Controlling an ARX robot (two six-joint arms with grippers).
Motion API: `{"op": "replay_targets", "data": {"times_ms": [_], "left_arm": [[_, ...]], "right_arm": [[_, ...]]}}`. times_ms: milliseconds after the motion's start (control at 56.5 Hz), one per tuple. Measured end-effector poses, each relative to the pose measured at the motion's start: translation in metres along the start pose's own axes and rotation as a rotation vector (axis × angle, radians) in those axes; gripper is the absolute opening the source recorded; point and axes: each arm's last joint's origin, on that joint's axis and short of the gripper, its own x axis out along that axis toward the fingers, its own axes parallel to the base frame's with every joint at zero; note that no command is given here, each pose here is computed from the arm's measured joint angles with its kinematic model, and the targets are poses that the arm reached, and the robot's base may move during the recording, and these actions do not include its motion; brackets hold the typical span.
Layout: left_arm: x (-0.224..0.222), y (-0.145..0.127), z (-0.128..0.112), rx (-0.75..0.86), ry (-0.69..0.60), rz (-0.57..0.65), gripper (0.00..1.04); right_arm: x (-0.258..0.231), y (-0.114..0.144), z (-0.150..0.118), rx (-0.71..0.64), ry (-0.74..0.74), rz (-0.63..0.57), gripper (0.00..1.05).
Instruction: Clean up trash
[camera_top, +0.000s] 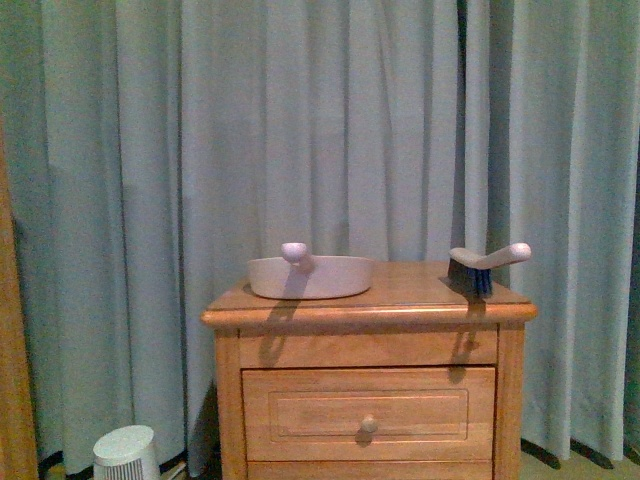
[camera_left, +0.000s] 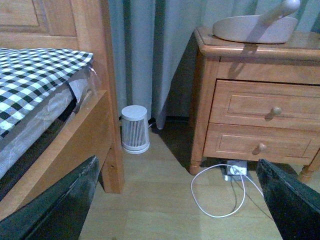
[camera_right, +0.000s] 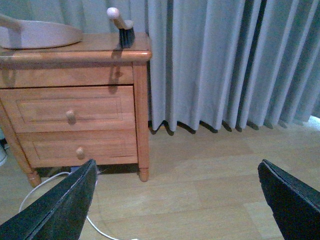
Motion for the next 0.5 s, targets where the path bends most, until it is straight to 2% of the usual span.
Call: {"op": "replay_targets", "data": {"times_ms": [496], "left_arm": [[0.0000, 0.0000, 0.0000, 0.000, 0.000, 0.000, 0.97]], "right_arm": [[0.0000, 0.0000, 0.0000, 0.000, 0.000, 0.000, 0.97]]}}
